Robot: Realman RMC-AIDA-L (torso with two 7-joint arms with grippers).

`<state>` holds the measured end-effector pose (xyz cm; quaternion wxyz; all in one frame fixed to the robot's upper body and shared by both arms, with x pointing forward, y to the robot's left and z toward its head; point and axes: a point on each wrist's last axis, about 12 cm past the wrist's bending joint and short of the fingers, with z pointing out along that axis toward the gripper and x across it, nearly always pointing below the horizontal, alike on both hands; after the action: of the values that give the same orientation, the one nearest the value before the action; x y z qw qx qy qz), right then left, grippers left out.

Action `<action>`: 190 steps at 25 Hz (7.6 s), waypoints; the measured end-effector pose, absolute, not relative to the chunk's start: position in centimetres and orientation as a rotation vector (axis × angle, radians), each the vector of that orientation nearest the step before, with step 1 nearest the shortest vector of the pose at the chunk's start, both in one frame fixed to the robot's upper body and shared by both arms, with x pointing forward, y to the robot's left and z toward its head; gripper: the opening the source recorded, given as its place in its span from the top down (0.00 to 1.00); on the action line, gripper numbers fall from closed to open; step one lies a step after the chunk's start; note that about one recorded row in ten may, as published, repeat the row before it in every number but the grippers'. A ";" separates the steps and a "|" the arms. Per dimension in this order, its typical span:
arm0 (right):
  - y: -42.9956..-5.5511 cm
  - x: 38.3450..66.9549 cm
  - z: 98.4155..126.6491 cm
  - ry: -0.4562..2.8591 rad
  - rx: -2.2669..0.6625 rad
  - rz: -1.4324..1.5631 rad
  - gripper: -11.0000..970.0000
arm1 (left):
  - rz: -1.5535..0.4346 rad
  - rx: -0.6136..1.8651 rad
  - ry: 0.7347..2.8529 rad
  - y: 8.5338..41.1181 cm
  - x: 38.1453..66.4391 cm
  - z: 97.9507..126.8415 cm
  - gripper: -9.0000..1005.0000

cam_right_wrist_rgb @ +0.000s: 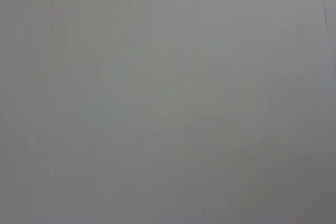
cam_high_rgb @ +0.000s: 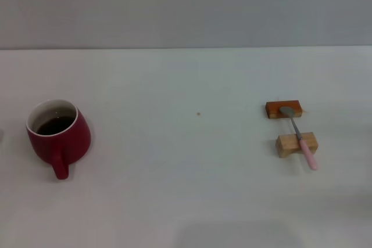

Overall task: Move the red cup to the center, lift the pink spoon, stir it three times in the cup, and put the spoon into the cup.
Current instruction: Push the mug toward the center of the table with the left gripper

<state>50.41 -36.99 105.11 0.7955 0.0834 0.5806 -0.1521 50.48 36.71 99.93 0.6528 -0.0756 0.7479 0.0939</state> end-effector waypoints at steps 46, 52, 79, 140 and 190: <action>-36.9 50.5 105.2 1.245 0.179 -0.325 0.24 | 0.198 -0.170 1.688 36.5 50.9 100.1 0.82; -36.9 50.5 105.2 1.246 0.179 -0.325 0.24 | 0.195 -0.166 1.707 36.3 51.1 100.0 0.61; -37.0 50.5 105.2 1.241 0.178 -0.326 0.24 | 0.141 -0.018 1.752 34.7 50.4 99.2 1.00; -37.3 50.9 105.6 1.236 0.167 -0.328 0.24 | -0.304 0.603 1.636 23.7 49.8 99.4 0.93; -37.0 50.7 105.4 1.238 0.173 -0.324 0.24 | -0.207 0.715 1.667 23.4 55.0 100.8 0.87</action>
<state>50.66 -37.02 105.35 0.7987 0.0808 0.5769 -0.1508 55.00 23.41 100.82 0.6116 0.3098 0.7224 -0.0899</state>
